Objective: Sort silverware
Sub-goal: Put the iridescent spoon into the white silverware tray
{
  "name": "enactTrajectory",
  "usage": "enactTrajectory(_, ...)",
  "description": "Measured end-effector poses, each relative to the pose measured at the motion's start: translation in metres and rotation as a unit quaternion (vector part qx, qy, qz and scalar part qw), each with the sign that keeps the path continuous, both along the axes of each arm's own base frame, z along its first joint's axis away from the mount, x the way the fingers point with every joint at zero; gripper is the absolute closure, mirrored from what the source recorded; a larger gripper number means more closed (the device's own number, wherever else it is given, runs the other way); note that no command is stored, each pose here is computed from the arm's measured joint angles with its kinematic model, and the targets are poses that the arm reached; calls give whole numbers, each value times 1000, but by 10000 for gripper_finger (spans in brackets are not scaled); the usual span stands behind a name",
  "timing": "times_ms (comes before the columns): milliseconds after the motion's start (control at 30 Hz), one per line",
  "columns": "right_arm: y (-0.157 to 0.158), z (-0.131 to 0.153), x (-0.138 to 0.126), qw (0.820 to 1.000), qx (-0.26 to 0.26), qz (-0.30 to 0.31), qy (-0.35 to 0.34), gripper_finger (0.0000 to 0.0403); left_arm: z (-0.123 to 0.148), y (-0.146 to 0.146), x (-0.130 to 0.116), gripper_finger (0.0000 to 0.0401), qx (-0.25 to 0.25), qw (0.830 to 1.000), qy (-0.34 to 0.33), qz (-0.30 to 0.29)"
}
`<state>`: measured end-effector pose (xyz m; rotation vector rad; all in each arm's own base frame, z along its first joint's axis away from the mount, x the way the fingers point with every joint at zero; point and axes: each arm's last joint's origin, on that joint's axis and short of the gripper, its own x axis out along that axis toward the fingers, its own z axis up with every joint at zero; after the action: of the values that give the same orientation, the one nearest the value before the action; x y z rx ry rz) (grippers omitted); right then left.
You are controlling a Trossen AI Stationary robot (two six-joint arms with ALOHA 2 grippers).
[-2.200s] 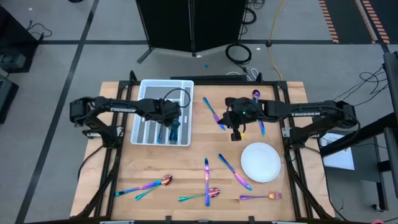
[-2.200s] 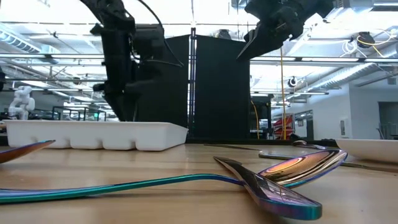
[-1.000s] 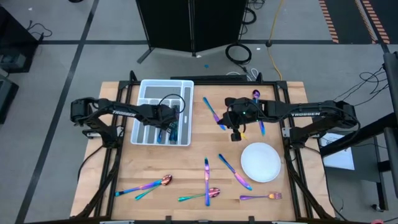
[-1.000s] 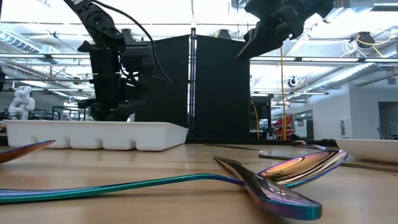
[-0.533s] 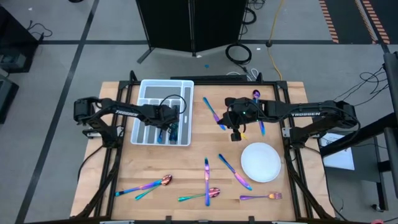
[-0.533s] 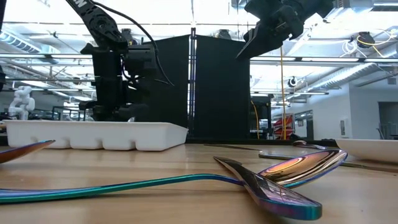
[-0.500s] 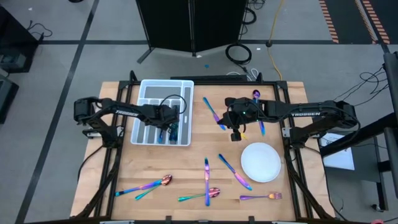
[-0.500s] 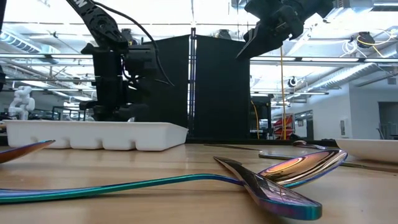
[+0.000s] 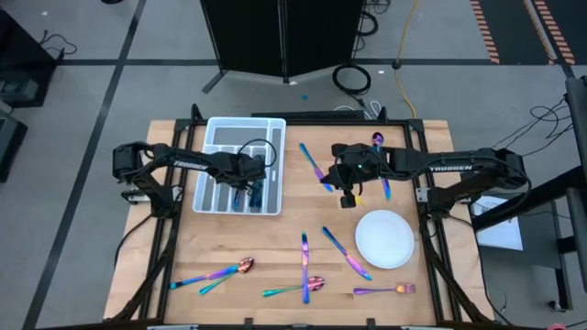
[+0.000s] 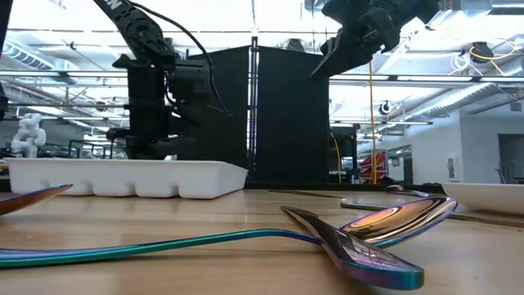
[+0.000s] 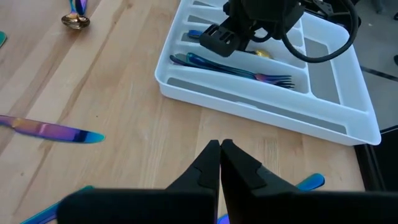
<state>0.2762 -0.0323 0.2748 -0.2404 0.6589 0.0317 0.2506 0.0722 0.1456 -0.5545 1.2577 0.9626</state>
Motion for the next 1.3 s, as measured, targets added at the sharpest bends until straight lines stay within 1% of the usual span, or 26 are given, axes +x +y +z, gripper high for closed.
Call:
enactTrajectory(100, 0, 0, 0, 1000, 0, 0, 0, 403, 10, 0, -2, 379, 14, 1000, -5, -11)
enactTrajectory(167, 0, 0, 0, 1000, 0, 0, 1, 403, 20, 0, 0, 381, 22, 999, -32, -19)
enactTrajectory(267, 0, 0, 0, 1000, 0, 0, 2, 403, 36, -1, -4, 381, 31, 997, -57, -28)
enactTrajectory(333, 0, 0, 0, 1000, 1, -1, 2, 403, 49, 0, -5, 381, 44, 995, -88, -33)
enactTrajectory(467, 0, 0, 0, 1000, 3, -2, 2, 403, 71, -3, -15, 381, 62, 990, -125, -37)
enactTrajectory(600, 0, 0, 0, 1000, 3, -2, 3, 403, 86, -4, -25, 381, 95, 984, -146, -31)
enactTrajectory(700, 0, 0, 0, 1000, 6, -4, 3, 403, 86, -5, -28, 389, 90, 985, -145, -13)
enactTrajectory(800, 0, 0, 0, 1000, 8, -6, 2, 403, 81, -5, -30, 397, 85, 989, -122, 8)
enactTrajectory(933, 0, 0, 0, 1000, 7, -6, -1, 403, 71, -5, -28, 398, 67, 992, -101, 36)
enactTrajectory(1033, 0, 0, 0, 1000, 7, -6, -2, 403, 61, -4, -22, 399, 51, 994, -89, 44)
enactTrajectory(1300, 0, 0, 0, 1000, 7, -5, -1, 403, 39, -2, -12, 399, 38, 996, -48, 56)
